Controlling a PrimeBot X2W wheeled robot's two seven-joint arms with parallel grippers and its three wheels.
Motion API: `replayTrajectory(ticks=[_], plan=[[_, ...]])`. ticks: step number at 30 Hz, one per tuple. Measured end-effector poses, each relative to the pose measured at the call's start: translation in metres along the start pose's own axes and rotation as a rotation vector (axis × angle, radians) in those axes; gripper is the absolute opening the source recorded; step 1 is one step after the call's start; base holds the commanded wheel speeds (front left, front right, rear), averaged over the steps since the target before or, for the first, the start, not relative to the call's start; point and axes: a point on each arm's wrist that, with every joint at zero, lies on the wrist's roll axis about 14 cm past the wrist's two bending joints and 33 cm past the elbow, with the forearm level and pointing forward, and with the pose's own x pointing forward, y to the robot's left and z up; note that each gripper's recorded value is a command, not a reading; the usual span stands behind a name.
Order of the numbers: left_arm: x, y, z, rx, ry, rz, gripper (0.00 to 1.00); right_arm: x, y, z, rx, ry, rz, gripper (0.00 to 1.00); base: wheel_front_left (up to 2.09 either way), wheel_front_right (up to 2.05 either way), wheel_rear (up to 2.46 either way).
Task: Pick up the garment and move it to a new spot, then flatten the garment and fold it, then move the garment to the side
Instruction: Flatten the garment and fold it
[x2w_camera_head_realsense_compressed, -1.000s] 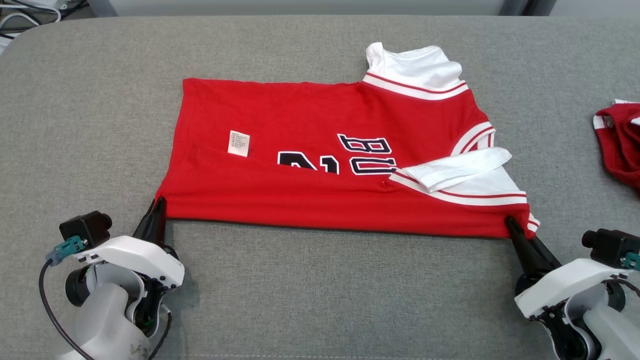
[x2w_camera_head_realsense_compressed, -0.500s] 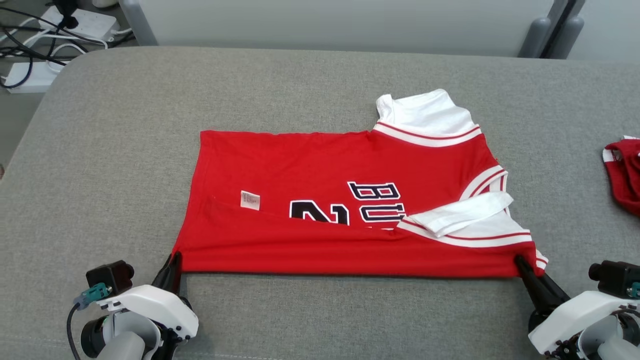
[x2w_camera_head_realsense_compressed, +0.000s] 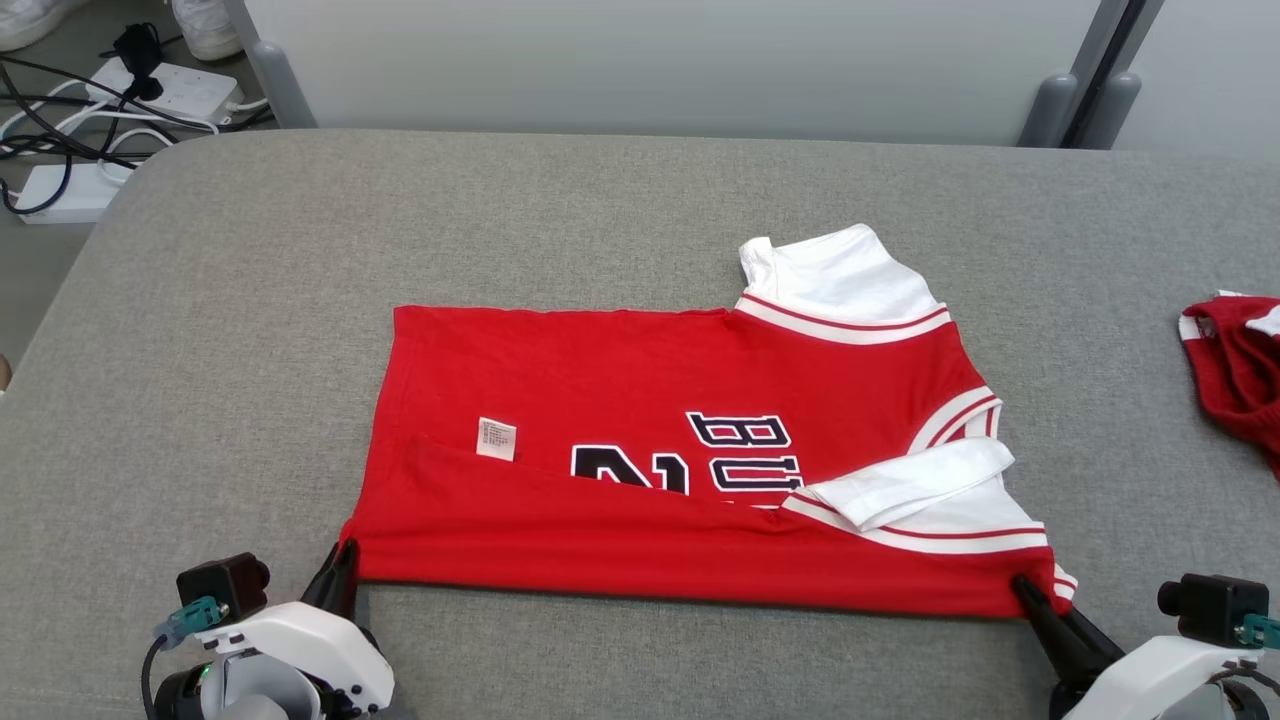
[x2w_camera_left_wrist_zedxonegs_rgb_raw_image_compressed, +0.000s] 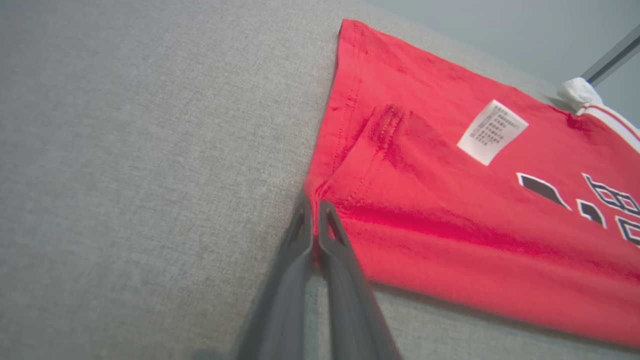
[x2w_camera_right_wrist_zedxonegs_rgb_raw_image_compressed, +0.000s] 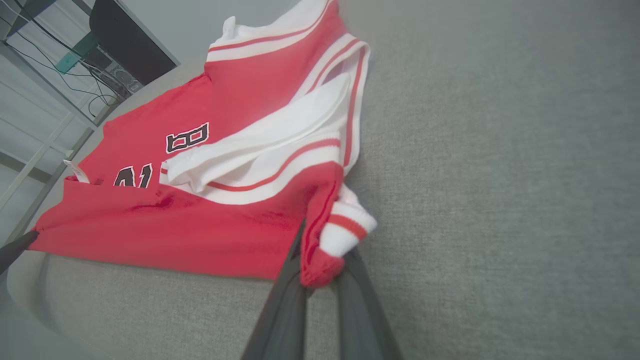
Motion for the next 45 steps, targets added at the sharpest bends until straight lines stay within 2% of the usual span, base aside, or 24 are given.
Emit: replayTrajectory(ticks=[1,2,6,11,14,22,27,31,37,41,45], plan=[[0.001,0.0,0.0,0.01,0.0,0.0,0.45,0.0,-0.001,-0.002,0.006,0.009,-0.003,0.56,0.0,0.0,0.0],[0.002,0.0,0.002,0.019,-0.003,0.002,1.0,-0.001,-0.001,-0.004,0.012,0.017,-0.005,1.0,0.0,0.0,0.0],[0.004,0.005,0.007,0.042,-0.017,0.023,1.0,-0.005,-0.014,-0.001,-0.009,0.027,-0.03,1.0,0.0,0.0,0.0],[0.007,0.004,0.028,0.098,-0.076,0.025,1.0,-0.014,-0.049,0.041,-0.062,-0.074,-0.109,1.0,0.0,0.0,0.0],[0.011,-0.003,0.04,0.121,-0.112,-0.001,1.0,-0.013,-0.053,0.056,-0.105,-0.111,-0.115,1.0,0.0,0.0,0.0],[0.034,-0.026,0.07,0.229,-0.169,-0.086,1.0,0.031,-0.02,0.121,-0.254,-0.272,-0.029,1.0,0.0,0.0,0.0],[0.057,-0.048,0.086,0.338,-0.175,-0.167,1.0,0.063,0.009,0.136,-0.322,-0.303,0.046,1.0,0.0,0.0,0.0],[0.08,-0.045,0.091,0.388,-0.134,-0.18,1.0,0.087,0.023,0.152,-0.344,-0.334,0.086,1.0,0.0,0.0,0.0],[0.12,-0.047,0.093,0.49,-0.045,-0.215,1.0,0.115,0.029,0.149,-0.346,-0.319,0.109,1.0,0.0,0.0,0.0],[0.134,-0.06,0.082,0.494,0.037,-0.271,1.0,0.121,0.019,0.141,-0.343,-0.293,0.094,1.0,0.0,0.0,0.0],[0.142,-0.051,0.079,0.526,0.091,-0.276,1.0,0.123,0.011,0.134,-0.333,-0.274,0.082,1.0,0.0,0.0,0.0]])
